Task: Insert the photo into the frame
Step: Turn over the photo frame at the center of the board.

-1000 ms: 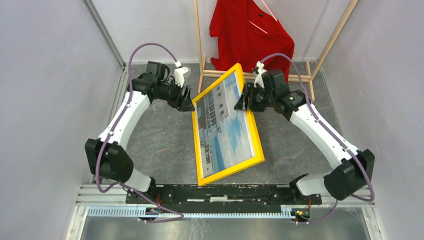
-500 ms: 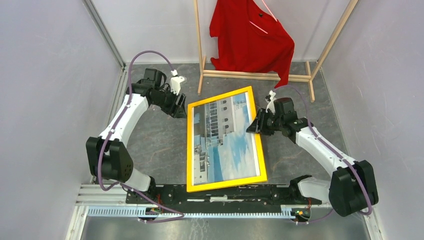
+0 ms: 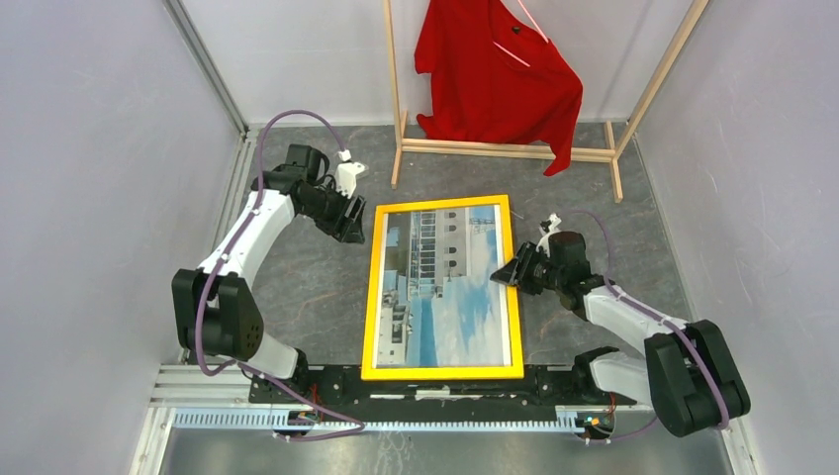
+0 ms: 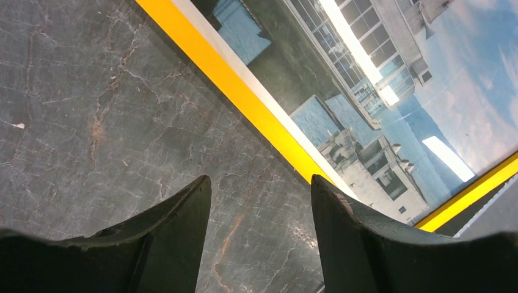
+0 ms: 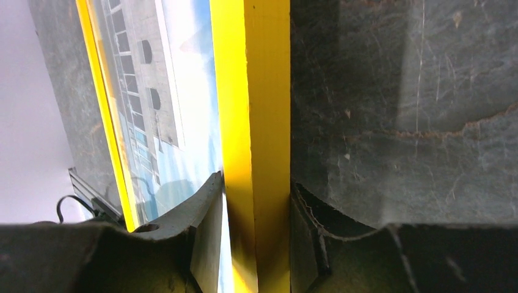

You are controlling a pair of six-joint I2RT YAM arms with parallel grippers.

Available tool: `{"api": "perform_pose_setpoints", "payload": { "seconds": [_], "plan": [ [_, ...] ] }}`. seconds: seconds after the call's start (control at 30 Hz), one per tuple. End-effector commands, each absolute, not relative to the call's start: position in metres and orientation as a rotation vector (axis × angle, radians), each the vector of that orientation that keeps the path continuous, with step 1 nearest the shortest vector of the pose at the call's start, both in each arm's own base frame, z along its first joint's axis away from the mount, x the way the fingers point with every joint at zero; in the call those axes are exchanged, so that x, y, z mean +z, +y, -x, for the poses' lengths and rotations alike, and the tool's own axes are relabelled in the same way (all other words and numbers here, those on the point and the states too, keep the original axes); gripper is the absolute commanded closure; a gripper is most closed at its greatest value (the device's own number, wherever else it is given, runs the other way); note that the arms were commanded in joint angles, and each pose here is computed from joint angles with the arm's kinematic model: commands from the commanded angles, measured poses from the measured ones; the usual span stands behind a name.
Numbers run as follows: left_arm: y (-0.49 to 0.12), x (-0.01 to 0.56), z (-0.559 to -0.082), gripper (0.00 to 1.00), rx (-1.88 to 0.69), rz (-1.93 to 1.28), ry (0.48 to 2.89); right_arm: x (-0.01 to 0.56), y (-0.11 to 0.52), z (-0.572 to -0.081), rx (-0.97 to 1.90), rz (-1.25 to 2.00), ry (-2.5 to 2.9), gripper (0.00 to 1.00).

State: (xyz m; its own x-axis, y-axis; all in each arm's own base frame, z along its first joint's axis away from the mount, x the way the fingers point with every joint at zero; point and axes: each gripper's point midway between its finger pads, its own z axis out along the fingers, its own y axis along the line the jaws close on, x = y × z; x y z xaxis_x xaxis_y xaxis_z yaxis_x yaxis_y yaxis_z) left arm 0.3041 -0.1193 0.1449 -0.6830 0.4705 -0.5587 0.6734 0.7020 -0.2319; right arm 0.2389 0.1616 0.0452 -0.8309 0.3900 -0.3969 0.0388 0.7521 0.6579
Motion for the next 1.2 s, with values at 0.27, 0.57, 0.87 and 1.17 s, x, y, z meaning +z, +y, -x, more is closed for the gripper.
{"api": "perform_pose_setpoints", "payload": {
  "seconds": [0.27, 0.57, 0.87, 1.17],
  "plan": [
    [-0.117, 0.142, -0.288, 0.32, -0.599, -0.935, 2.43, 0.025, 0.134, -0.289, 0.679, -0.518, 2.267, 0.61],
    [-0.112, 0.141, -0.279, 0.25, -0.59, -0.939, 2.425, 0.024, 0.111, -0.29, 0.433, -0.382, 2.374, 0.18],
    [-0.094, 0.15, -0.296, 0.03, -0.587, -0.798, 2.41, 0.068, 0.057, -0.302, 0.051, -0.326, 2.288, 0.02],
    [-0.011, 0.119, -0.372, 0.0, -0.27, -0.213, 2.185, 0.095, -0.047, -0.282, -0.456, -0.584, 1.812, 0.02]
  ]
}}
